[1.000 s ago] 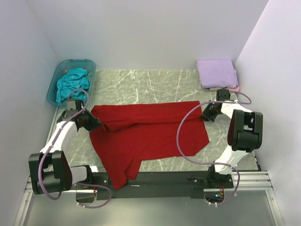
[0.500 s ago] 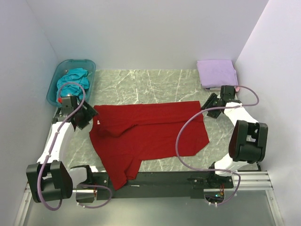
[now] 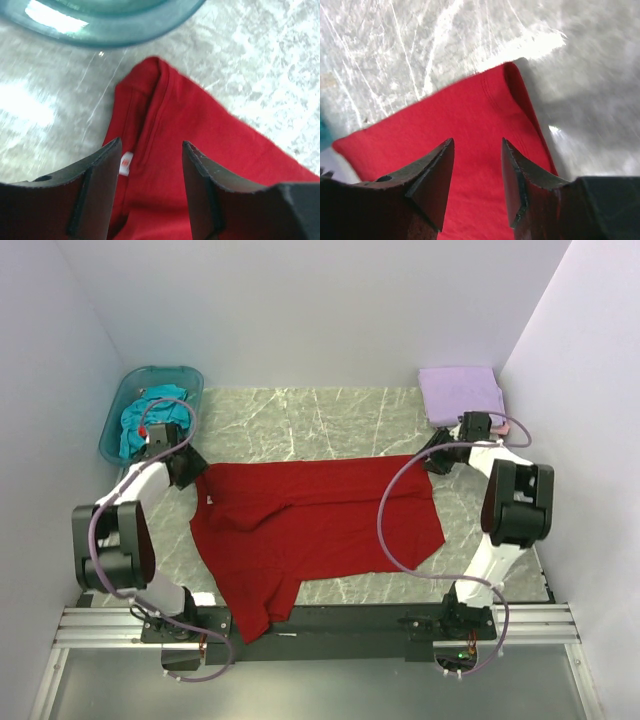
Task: Fold and stack the t-shirts
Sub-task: Fold the tshirt
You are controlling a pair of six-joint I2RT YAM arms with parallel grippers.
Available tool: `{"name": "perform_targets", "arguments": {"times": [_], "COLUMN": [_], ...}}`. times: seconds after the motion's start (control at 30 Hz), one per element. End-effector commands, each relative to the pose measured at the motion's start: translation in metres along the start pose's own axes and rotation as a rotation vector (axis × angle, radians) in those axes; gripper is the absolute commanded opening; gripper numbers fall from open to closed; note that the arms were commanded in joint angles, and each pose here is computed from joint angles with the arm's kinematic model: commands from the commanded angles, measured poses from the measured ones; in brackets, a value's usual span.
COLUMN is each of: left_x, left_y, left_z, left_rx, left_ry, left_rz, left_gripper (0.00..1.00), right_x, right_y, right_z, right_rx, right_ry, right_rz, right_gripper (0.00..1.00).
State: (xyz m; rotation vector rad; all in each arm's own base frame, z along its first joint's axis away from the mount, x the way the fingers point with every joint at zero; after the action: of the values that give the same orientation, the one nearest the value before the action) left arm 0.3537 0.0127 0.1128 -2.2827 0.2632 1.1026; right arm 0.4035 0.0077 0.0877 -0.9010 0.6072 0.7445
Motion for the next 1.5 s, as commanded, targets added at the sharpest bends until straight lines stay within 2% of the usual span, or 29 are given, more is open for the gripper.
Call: {"name": "perform_targets", "arguments": {"times": [0.0, 0.13, 0.27, 0.3, 0.37, 0.5, 0.7, 0.73, 0.8, 0.83, 0.93, 1.03, 1.13, 1.17, 1.27, 1.37, 1.47], "left_x": [0.010, 0.031, 0.048, 0.053, 0.057, 0.073, 0.077, 0.074, 0.065, 0.056, 0.041, 0.017, -0.009, -0.016, -0.039, -0.061, -0.079], "left_y": [-0.019, -0.014, -0.019, -0.019, -0.028, -0.031, -0.036, -0.035, -0.035, -0.038, -0.040, -0.027, -0.017, -0.013, 0.004, 0.016, 0.027], "left_z": [-0.023, -0.021, -0.020, -0.017, -0.014, -0.010, -0.021, -0.026, -0.035, -0.042, -0.051, -0.072, -0.082, -0.082, -0.083, -0.075, -0.059], "left_rx": [0.039, 0.057, 0.060, 0.059, 0.059, 0.070, 0.077, 0.089, 0.101, 0.105, 0.113, 0.148, 0.152, 0.156, 0.179, 0.208, 0.231], "left_ry": [0.037, -0.019, -0.077, -0.103, -0.150, -0.205, -0.190, -0.181, -0.158, -0.142, -0.121, -0.066, -0.021, -0.015, 0.039, 0.075, 0.106], "left_rz": [-0.067, -0.057, -0.075, -0.077, -0.121, -0.125, -0.129, -0.136, -0.148, -0.168, -0.191, -0.196, -0.204, -0.200, -0.166, -0.165, -0.164], "left_gripper": [0.56, 0.49, 0.30, 0.19, 0.08, 0.02, 0.01, 0.03, 0.11, 0.19, 0.28, 0.40, 0.55, 0.67, 0.85, 0.93, 0.97], "right_x": [0.014, 0.032, 0.044, 0.046, 0.050, 0.055, 0.049, 0.041, 0.033, 0.022, -0.003, -0.025, -0.039, -0.038, -0.042, -0.044, -0.044], "right_y": [-0.017, -0.014, -0.015, -0.015, -0.015, -0.018, -0.032, -0.039, -0.044, -0.049, -0.061, -0.060, -0.047, -0.034, -0.012, 0.008, 0.020], "right_z": [0.013, 0.000, -0.016, -0.020, -0.029, -0.041, -0.047, -0.042, -0.037, -0.032, -0.019, -0.012, -0.013, -0.017, -0.029, -0.037, -0.044], "right_rx": [-0.002, 0.042, 0.066, 0.068, 0.091, 0.128, 0.101, 0.085, 0.058, 0.045, 0.009, 0.004, 0.028, 0.047, 0.077, 0.118, 0.122], "right_ry": [-0.106, -0.061, 0.025, 0.049, 0.084, 0.111, 0.132, 0.128, 0.134, 0.134, 0.136, 0.147, 0.179, 0.189, 0.216, 0.193, 0.183], "right_rz": [-0.008, 0.028, 0.051, 0.050, 0.065, 0.062, 0.026, 0.005, -0.021, -0.051, -0.128, -0.177, -0.193, -0.171, -0.133, -0.114, -0.109], "right_gripper": [0.49, 0.49, 0.49, 0.49, 0.49, 0.49, 0.49, 0.50, 0.50, 0.51, 0.52, 0.53, 0.53, 0.53, 0.52, 0.49, 0.48]}}
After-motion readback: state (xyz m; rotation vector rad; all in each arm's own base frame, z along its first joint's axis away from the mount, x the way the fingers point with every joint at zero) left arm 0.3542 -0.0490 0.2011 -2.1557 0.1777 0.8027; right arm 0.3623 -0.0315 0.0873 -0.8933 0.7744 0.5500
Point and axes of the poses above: each gripper's point midway between its finger pads, its own x axis out along the fingers, its own z axis along the line the jaws close on, y = z × x, the point moved 4 cm from there along -x, back along the fingers, and after that the axes turned 13 degrees about -x, right-handed, at the moved point
